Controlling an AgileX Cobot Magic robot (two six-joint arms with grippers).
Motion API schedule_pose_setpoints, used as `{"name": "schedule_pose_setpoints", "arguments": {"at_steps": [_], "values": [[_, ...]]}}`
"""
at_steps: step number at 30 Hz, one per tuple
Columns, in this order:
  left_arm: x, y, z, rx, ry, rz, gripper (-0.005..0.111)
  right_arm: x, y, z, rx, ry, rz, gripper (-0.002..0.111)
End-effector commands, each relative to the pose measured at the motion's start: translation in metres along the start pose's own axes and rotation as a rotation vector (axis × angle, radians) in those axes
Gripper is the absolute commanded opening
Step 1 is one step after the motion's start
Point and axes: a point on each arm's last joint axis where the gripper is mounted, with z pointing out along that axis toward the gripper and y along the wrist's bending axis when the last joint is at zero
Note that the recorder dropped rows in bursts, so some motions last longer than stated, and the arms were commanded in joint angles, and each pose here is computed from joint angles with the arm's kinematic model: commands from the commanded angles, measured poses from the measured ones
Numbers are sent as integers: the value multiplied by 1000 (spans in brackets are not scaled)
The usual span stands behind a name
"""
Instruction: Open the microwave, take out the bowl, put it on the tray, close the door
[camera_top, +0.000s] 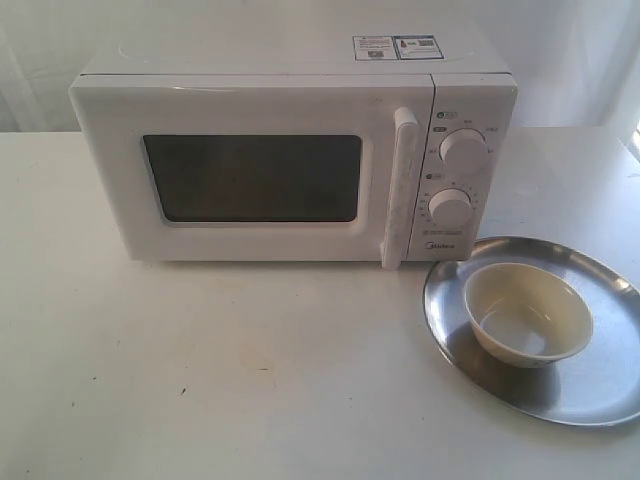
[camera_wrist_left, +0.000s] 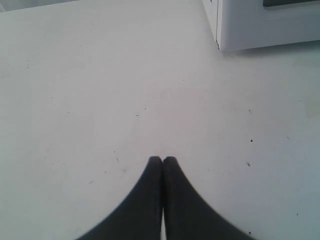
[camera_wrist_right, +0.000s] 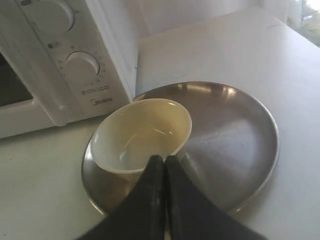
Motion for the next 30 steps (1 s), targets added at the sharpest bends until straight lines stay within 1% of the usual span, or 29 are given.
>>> {"name": "schedule_pose_setpoints", "arguments": {"at_steps": [1,3,7,11,14,16,17,21,30], "values": [[0,-1,0,11,0,-8,0,0,0,0,-18,-9,-76,0],[0,-1,0,11,0,-8,0,-1,-1,0,-4,-14,-111,0],[0,-1,0,11,0,-8,0,-1,-3,0,22,-18,-86,0],[0,-1,0,11,0,-8,0,-2,-3,0,22,-23,-96,0],[0,-1,0,11,0,-8,0,-2,-3,0,23,-21,-241,0],[0,-1,0,11,0,-8,0,-2,-3,0,24,-21,-269,0],[0,-1,0,11,0,-8,0,-2,-3,0,24,-21,-264,0],[0,-1,0,11,0,-8,0,-2,-3,0,22,-22,-174,0],[0,-1,0,11,0,-8,0,-2,-3,0,22,-22,-181,0]]}}
